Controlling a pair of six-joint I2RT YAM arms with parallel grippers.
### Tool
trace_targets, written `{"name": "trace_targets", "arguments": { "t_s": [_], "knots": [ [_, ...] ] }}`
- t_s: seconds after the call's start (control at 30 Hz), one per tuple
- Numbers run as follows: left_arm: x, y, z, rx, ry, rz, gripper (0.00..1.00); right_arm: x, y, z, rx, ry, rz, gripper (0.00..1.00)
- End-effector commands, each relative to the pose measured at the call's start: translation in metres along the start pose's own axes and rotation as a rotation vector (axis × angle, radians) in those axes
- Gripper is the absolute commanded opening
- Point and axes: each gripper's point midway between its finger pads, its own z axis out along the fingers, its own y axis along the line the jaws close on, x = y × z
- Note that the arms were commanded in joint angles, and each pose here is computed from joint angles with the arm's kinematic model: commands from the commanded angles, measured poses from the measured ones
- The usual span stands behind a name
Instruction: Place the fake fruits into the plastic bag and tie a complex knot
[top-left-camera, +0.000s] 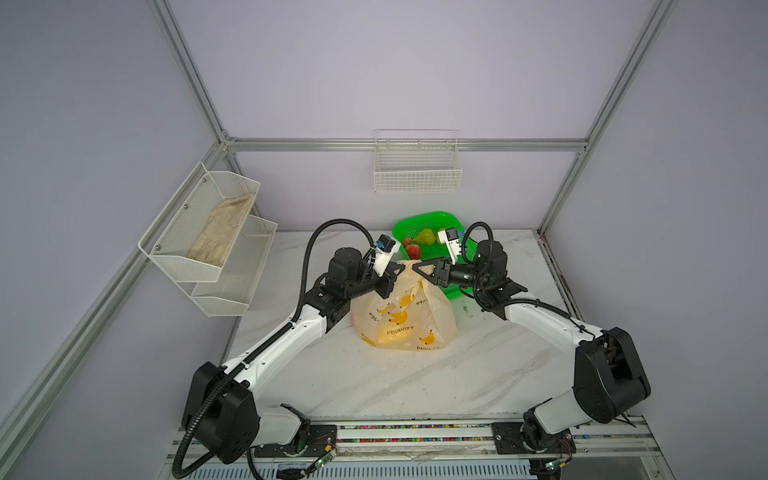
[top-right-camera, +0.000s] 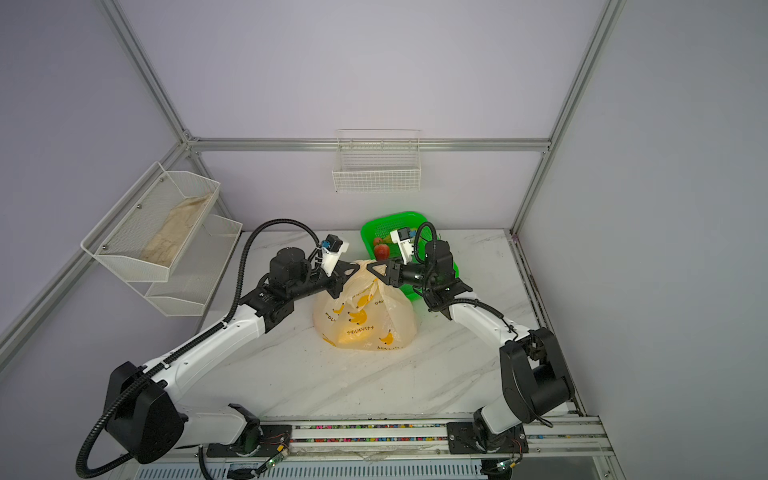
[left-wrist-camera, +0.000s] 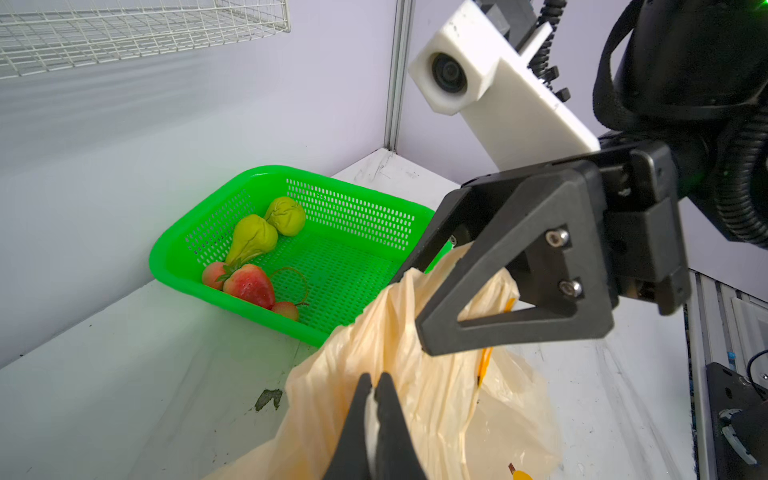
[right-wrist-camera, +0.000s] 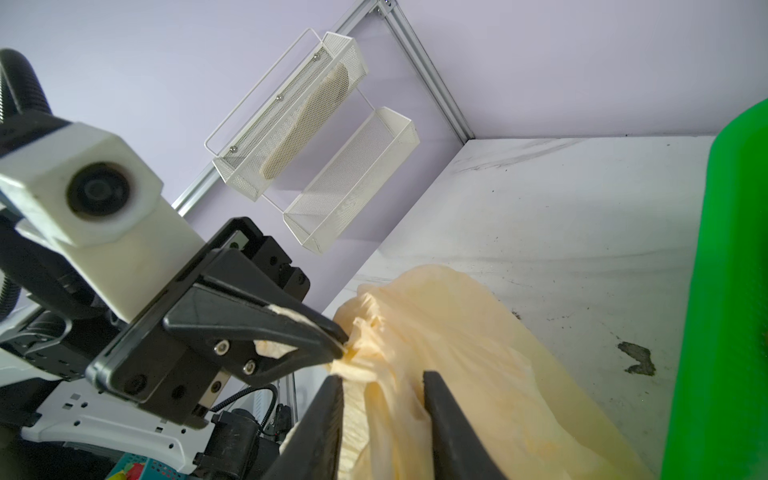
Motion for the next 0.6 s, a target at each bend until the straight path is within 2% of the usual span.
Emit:
{"name": "trace_targets", "arguments": {
  "t_s": [0.0,0.2,0.57],
  "knots": [
    [-0.005,-0.011,-0.007,0.032,-0.043,-0.039,0.0,-0.017,0.002,0.001,-0.013,-0.074,0.02,0.35],
    [-0.008,-0.022,-0.005,0.063,-0.057,-0.066,0.0,-0.027,-0.005,0.0,0.006,-0.155,0.074,0.22],
    [-0.005,-0.038,0.007,0.084,-0.048,-0.121,0.0,-0.024,-0.011,0.011,0.035,-0.194,0.098,0.2]
  ]
}}
